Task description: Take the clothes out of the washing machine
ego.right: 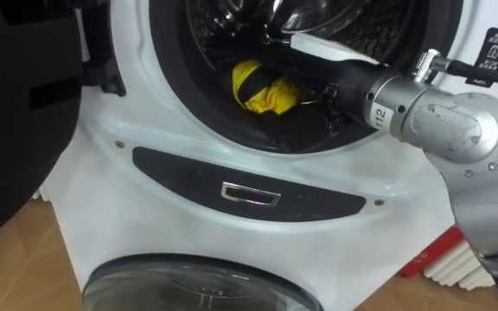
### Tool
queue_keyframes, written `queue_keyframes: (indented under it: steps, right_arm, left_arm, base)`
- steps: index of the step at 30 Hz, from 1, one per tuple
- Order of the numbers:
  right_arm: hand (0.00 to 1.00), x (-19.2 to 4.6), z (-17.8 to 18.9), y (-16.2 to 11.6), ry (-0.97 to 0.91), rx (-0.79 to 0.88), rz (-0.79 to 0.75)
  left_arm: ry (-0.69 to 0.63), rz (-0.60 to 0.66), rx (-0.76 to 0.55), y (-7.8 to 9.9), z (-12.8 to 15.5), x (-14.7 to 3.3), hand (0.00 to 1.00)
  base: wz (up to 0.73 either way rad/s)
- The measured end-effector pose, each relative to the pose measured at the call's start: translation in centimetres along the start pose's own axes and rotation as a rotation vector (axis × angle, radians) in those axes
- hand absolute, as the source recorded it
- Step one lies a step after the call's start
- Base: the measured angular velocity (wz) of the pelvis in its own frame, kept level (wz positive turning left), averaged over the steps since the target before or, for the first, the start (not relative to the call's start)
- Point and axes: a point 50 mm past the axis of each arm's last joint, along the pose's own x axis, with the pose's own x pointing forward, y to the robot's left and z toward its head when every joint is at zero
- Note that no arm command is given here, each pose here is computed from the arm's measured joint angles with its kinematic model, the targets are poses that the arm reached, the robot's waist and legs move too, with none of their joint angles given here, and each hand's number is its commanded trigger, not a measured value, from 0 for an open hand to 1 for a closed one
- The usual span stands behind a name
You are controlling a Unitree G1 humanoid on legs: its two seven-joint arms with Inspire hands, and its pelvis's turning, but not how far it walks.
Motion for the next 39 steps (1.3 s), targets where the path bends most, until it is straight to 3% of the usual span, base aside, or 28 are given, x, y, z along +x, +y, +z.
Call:
queue_keyframes:
  steps: [1,2,3,4,15,39]
  right_arm:
    - [0.17,-0.1,0.1,0.0,0.008,-0.016,0.001]
    - [0.57,-0.1,0.1,0.0,0.011,-0.023,0.002]
    - [0.73,-0.1,0.2,0.0,0.015,-0.034,0.004]
    - [1.0,-0.1,0.2,0.0,0.015,-0.041,0.008]
    - [1.0,-0.5,1.3,-1.4,0.001,-0.109,-0.055]
    - [1.0,-1.9,5.1,-0.7,-0.16,-0.234,-0.084]
  left_arm:
    - [0.0,0.0,0.0,0.0,0.0,0.0,0.0]
    - [0.001,0.0,0.0,0.1,0.0,0.0,0.0]
    - [0.001,0.001,0.0,0.1,0.0,0.0,0.0]
    - [0.002,0.002,0.001,0.2,-0.1,0.0,0.0]
    - [-0.011,0.021,0.014,1.0,0.0,0.0,0.0]
    - [-0.023,0.015,0.021,0.6,-0.1,0.1,0.0]
  base:
    - [0.0]
    - [0.0]
    - [0.0]
    - [0.0]
    - [0.05]
    - [-0.04]
